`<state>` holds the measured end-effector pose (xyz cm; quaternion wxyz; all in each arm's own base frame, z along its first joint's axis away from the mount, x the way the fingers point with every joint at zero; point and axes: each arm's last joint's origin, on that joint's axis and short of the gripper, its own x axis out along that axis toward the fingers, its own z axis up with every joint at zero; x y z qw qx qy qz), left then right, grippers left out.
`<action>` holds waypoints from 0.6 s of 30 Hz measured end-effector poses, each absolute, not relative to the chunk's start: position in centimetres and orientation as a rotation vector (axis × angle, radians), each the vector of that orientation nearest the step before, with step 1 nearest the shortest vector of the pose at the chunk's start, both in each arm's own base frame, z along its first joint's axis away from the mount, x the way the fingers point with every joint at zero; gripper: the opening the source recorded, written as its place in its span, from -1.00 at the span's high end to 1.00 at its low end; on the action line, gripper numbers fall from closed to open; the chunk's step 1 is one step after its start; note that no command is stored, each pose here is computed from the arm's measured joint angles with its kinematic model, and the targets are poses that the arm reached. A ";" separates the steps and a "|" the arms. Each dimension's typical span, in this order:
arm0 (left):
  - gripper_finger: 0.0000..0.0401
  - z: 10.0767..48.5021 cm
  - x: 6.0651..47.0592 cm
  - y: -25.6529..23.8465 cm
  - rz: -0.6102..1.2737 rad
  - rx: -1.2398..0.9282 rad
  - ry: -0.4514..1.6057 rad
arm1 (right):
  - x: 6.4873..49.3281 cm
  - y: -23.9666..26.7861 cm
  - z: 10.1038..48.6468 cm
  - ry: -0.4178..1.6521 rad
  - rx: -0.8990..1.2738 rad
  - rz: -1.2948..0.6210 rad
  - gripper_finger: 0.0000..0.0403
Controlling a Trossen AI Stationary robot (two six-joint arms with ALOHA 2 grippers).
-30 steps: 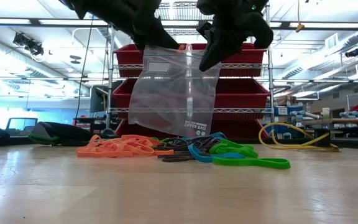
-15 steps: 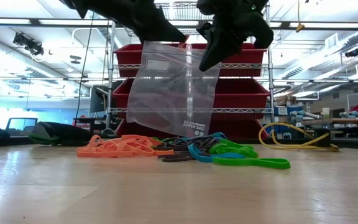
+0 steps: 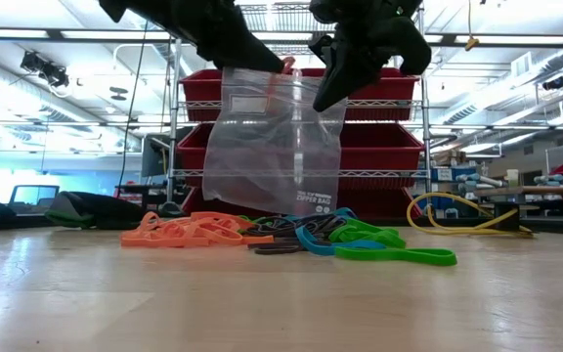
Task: Sort rubber bands
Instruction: Put the orange rubber band into the transparent zip bag
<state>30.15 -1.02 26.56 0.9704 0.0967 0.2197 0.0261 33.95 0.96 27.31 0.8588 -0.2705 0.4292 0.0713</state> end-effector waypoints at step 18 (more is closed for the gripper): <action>0.31 25.6 29.5 -0.9 0.087 0.180 0.562 | 34.0 1.0 27.3 0.896 -0.566 0.147 1.00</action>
